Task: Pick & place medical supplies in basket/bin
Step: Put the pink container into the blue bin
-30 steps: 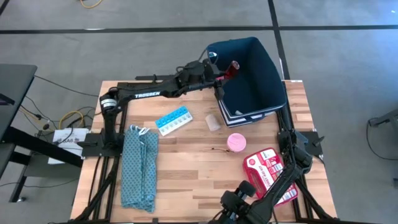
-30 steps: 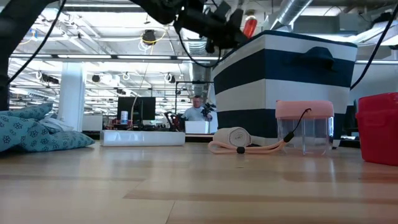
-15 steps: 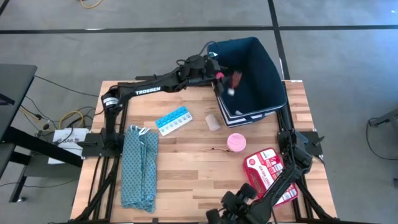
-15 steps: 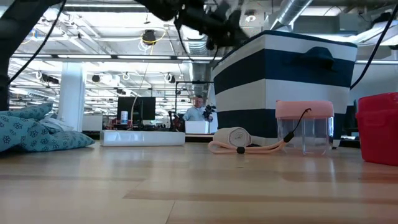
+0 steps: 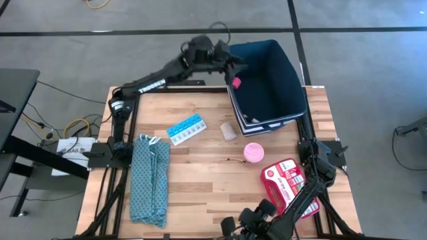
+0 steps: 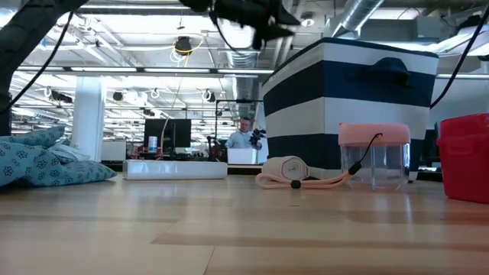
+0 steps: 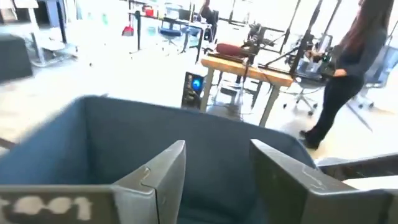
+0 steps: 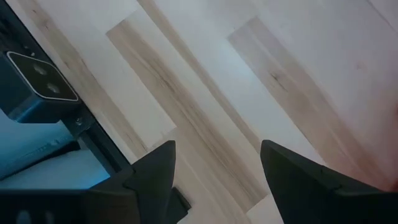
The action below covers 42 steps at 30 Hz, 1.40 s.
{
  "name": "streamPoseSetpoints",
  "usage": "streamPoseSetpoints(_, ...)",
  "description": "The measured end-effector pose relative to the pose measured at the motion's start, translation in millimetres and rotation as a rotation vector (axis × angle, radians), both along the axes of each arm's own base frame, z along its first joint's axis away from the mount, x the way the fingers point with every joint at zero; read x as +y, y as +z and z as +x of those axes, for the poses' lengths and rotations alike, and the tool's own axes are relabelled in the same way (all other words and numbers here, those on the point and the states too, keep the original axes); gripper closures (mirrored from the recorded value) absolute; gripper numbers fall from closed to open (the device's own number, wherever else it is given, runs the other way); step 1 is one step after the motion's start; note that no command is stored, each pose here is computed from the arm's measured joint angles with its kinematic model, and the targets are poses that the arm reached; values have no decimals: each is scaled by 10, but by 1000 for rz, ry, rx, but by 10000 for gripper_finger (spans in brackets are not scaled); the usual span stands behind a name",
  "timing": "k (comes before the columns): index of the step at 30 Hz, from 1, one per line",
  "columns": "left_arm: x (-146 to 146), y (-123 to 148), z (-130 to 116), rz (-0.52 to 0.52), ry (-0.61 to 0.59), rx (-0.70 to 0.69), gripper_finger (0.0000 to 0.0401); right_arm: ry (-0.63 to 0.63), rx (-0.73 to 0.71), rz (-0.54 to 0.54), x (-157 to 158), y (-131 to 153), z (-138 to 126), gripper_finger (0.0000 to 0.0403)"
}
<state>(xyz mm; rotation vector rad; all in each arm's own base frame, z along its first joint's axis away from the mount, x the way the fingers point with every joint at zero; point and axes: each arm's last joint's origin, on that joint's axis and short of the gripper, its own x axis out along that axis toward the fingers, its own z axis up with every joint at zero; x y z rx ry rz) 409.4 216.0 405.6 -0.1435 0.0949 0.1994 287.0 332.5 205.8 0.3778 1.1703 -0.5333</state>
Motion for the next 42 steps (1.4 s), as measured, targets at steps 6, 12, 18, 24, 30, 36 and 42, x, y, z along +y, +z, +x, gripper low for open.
streamPoseSetpoints(6,-149,564,-278,113,50,138,237,-6,27,31,-34,-3,53,172)
streamPoseSetpoints(12,-351,809,-685,190,110,228,237,35,9,-34,-203,-5,231,172)
streamPoseSetpoints(18,-548,989,-1127,239,183,364,237,-49,26,-79,-484,-4,434,173)
streamPoseSetpoints(24,-775,1065,-1540,223,157,499,237,-200,-66,-200,-840,-19,687,186)
streamPoseSetpoints(30,-895,1078,-1761,215,132,580,237,-128,-76,-372,-1231,8,936,210)
streamPoseSetpoints(36,-913,1104,-1794,210,138,565,237,-13,78,-369,-1615,-6,1119,227)
streamPoseSetpoints(42,-896,1020,-1741,193,121,592,237,40,180,-287,-1935,-24,1245,213)
